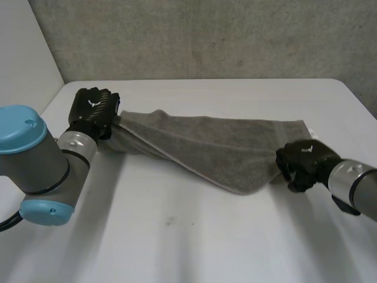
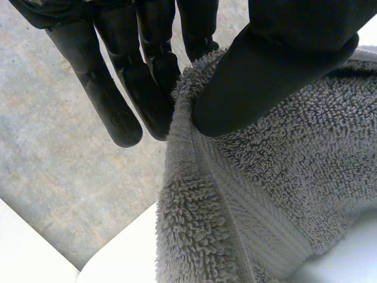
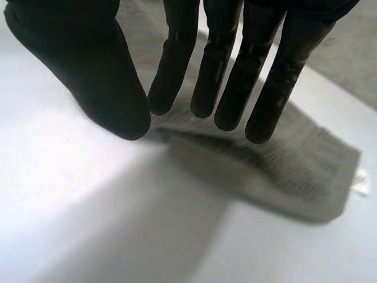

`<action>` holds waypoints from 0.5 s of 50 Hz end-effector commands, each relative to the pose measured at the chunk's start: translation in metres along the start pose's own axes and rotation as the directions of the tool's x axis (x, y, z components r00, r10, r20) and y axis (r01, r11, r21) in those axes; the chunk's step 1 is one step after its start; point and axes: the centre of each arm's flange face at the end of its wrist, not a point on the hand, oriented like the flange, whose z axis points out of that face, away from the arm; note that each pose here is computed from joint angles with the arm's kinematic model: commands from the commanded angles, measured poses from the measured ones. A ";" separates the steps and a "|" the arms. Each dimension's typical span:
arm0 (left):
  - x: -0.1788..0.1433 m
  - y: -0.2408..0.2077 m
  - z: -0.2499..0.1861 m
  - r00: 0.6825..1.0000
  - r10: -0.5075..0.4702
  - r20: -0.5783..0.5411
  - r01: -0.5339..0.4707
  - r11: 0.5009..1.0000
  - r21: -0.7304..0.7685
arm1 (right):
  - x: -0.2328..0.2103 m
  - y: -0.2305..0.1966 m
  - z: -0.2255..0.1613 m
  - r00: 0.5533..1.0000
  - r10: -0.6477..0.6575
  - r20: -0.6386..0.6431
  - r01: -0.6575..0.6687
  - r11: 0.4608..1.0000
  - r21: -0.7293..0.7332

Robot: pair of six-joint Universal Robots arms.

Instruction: Fold the towel.

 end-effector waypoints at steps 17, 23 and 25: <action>0.001 0.002 -0.001 0.999 -0.048 -0.002 0.048 0.999 -0.008 | -0.014 0.016 0.028 0.999 0.013 0.042 -0.015 0.998 0.066; 0.000 -0.002 -0.004 0.999 -0.050 -0.006 0.049 0.999 -0.010 | -0.044 0.002 0.027 0.989 0.095 0.112 -0.111 0.982 0.150; 0.001 -0.003 -0.006 0.999 -0.051 -0.010 0.051 0.999 -0.018 | -0.047 -0.001 0.028 0.987 0.112 0.118 -0.132 0.976 0.174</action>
